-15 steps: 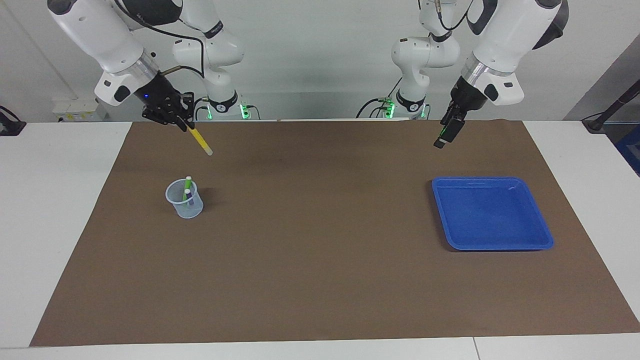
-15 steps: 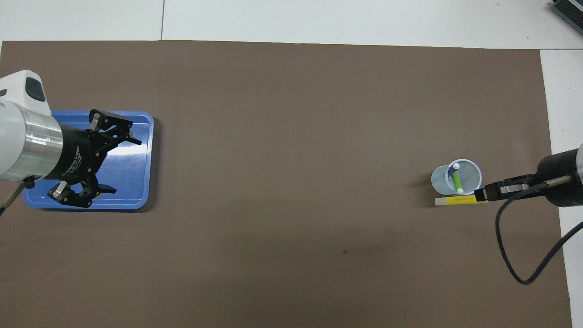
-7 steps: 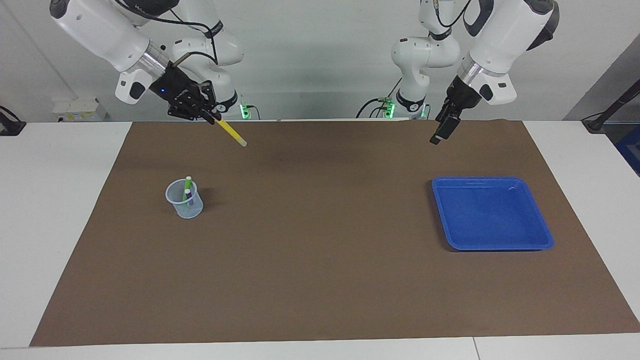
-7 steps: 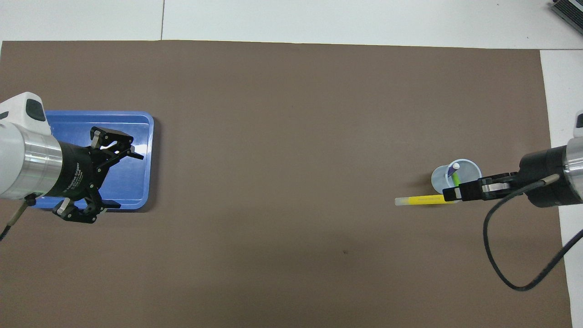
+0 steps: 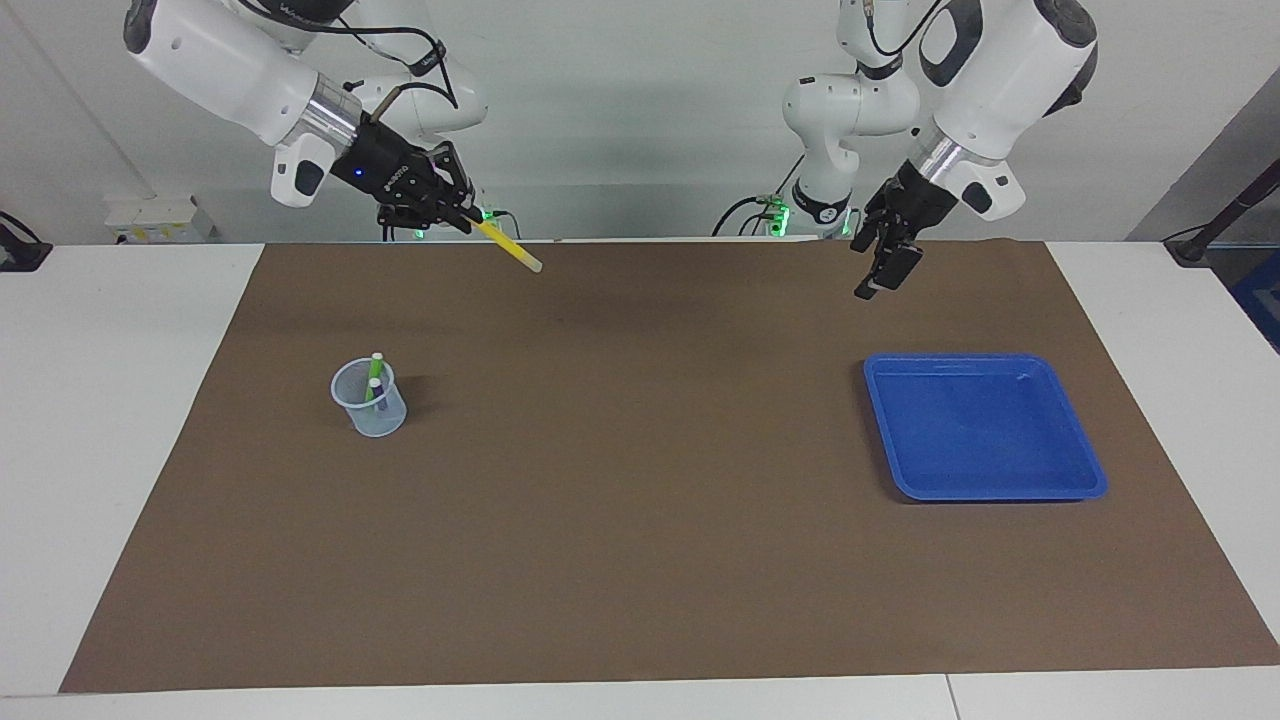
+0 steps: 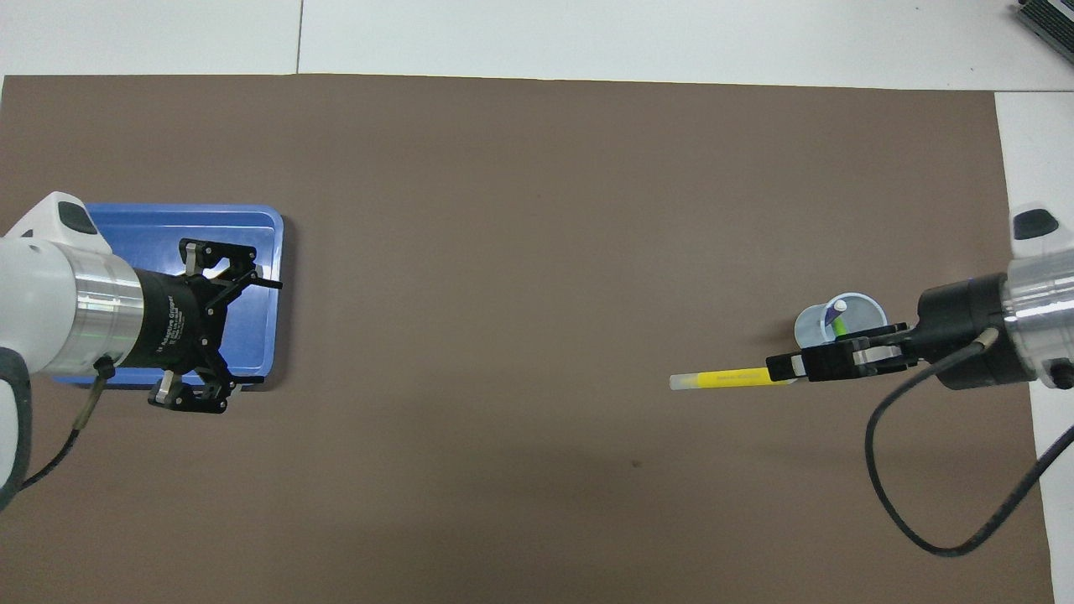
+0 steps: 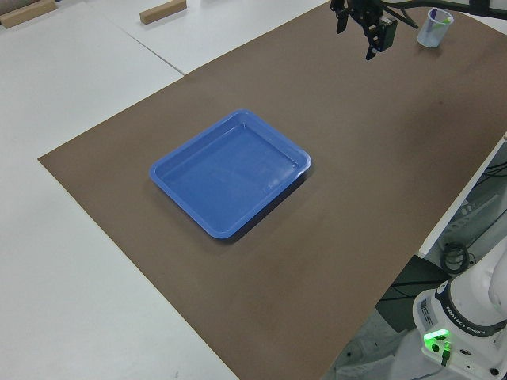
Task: Right arm passes pens to left for tray arrangement
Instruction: 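Bring the pen to center while the left gripper grasps its free end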
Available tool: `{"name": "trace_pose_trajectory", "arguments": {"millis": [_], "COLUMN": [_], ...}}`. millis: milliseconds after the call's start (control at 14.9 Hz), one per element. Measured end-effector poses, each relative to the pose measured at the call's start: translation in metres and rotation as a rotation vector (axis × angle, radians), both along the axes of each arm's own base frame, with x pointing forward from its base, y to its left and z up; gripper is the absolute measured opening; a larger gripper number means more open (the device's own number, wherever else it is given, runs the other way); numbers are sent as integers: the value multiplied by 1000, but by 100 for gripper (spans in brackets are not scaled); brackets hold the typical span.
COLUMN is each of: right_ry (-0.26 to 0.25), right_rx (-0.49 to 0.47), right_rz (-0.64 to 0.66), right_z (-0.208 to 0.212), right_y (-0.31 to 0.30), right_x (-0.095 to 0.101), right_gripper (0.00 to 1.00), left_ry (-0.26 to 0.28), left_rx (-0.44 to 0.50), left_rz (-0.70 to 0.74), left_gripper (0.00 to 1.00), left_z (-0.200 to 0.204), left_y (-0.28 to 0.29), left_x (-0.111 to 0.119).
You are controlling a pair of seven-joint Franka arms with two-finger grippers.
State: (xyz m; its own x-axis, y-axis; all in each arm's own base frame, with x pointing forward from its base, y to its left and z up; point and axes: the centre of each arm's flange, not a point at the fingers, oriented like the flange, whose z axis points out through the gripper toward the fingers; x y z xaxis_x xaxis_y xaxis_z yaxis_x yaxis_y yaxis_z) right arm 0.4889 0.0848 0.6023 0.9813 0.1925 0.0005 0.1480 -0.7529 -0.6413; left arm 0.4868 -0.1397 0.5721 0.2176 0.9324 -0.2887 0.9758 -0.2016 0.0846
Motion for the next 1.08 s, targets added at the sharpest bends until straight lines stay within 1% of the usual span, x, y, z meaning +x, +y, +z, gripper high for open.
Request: {"name": "trace_pose_trajectory", "arguments": {"millis": [135, 336, 538, 673, 808, 1077], "right_ry": [-2, -16, -13, -8, -4, -4], "right_rx": [46, 92, 109, 131, 155, 178], "right_rz": [13, 34, 68, 77, 75, 80], "right_z": [-2, -8, -12, -12, -10, -9], "right_y": [17, 46, 70, 78, 81, 87], "right_x": [-1, -4, -9, -12, -13, -15], "right_gripper": [19, 19, 19, 19, 19, 19], "left_ry": [4, -4, -4, 23, 62, 90], "left_rx": [-32, -67, -97, -104, -110, -125], "left_rz": [103, 199, 234, 258, 330, 358], "left_gripper": [100, 100, 100, 100, 100, 100], "left_z": [4, 10, 15, 16, 17, 22], "left_y": [-21, -71, -118, -142, -157, -188], "left_x": [-2, -13, -32, -46, -55, -77]}}
